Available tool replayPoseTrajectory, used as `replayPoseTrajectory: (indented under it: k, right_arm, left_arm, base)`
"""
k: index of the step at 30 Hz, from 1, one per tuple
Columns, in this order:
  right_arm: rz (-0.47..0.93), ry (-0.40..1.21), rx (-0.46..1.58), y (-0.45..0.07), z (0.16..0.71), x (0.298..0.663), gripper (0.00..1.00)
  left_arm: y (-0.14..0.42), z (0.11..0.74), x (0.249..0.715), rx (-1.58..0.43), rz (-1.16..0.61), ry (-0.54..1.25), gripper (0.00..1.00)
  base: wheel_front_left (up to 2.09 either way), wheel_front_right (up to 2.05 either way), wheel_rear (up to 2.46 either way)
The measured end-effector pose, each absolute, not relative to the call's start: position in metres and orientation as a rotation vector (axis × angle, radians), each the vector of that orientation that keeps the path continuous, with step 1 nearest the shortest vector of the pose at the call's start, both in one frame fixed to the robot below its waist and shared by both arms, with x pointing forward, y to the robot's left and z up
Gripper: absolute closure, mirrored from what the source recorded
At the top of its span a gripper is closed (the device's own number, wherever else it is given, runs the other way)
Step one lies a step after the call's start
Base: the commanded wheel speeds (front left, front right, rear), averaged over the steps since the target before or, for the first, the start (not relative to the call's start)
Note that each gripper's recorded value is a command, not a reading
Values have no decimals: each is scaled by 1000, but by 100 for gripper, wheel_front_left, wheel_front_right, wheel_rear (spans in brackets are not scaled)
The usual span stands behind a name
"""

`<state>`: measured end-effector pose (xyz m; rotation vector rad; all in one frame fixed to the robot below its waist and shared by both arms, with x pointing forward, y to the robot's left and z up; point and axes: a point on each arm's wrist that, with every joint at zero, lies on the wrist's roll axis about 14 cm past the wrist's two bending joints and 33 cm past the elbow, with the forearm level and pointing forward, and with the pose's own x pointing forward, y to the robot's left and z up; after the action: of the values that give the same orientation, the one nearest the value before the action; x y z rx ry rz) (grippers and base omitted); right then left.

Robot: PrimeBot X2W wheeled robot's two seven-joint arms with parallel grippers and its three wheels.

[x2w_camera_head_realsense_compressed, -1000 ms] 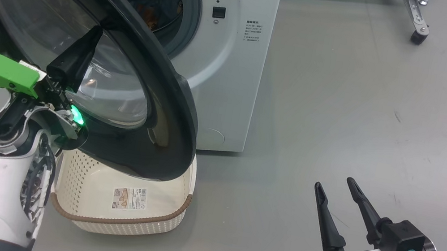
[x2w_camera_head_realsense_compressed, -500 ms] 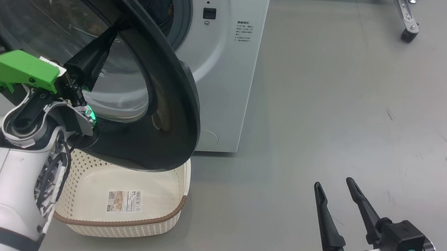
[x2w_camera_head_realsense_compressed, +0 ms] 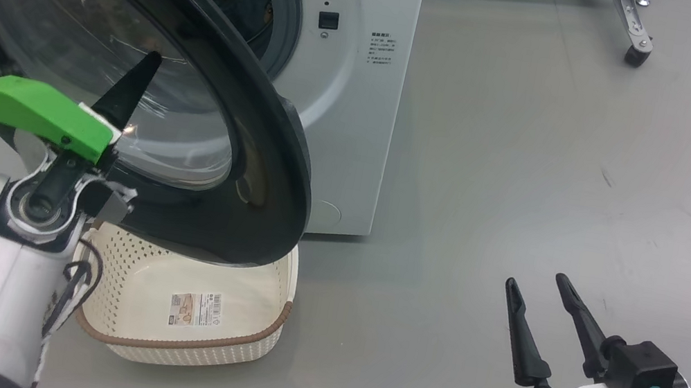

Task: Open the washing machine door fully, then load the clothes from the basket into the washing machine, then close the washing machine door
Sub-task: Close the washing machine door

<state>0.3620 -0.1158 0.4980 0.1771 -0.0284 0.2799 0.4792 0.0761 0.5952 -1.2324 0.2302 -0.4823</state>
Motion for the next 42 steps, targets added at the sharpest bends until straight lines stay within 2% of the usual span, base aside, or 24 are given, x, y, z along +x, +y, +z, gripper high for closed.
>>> replayPoseTrajectory:
  k: [3, 4, 5, 8, 10, 12, 20, 29, 42]
  right_arm:
    - [277, -30, 177, -117, 498, 363, 0]
    - [274, -32, 178, -118, 499, 364, 0]
    - [270, -36, 178, -119, 500, 364, 0]
    - [270, -41, 178, -119, 502, 364, 0]
    - [265, -45, 179, -120, 503, 365, 0]
    - [257, -48, 178, -123, 504, 365, 0]
    - [256, -52, 178, -123, 505, 363, 0]
    - [250, -66, 175, -126, 509, 365, 0]
    - [235, -77, 168, -130, 512, 366, 0]
  left_arm:
    - [103, 566, 473, -1024, -385, 222, 60]
    - [113, 555, 469, -956, -350, 223, 21]
    - [124, 545, 465, -907, -317, 221, 0]
    - [144, 524, 453, -774, -250, 202, 0]
    - [155, 507, 443, -569, -238, 199, 0]
    - [170, 494, 433, -464, -213, 198, 0]
    - [184, 471, 403, -413, -106, 118, 0]
    - [200, 432, 366, -381, 2, 223, 0]
    - [211, 465, 365, -332, 34, 100, 0]
  base:
    - [0, 0, 0]
    - [0, 0, 0]
    - [0, 0, 0]
    - [0, 0, 0]
    - [0, 0, 0]
    - [0, 0, 0]
    - [0, 0, 0]
    - [0, 0, 0]
    - [0, 0, 0]
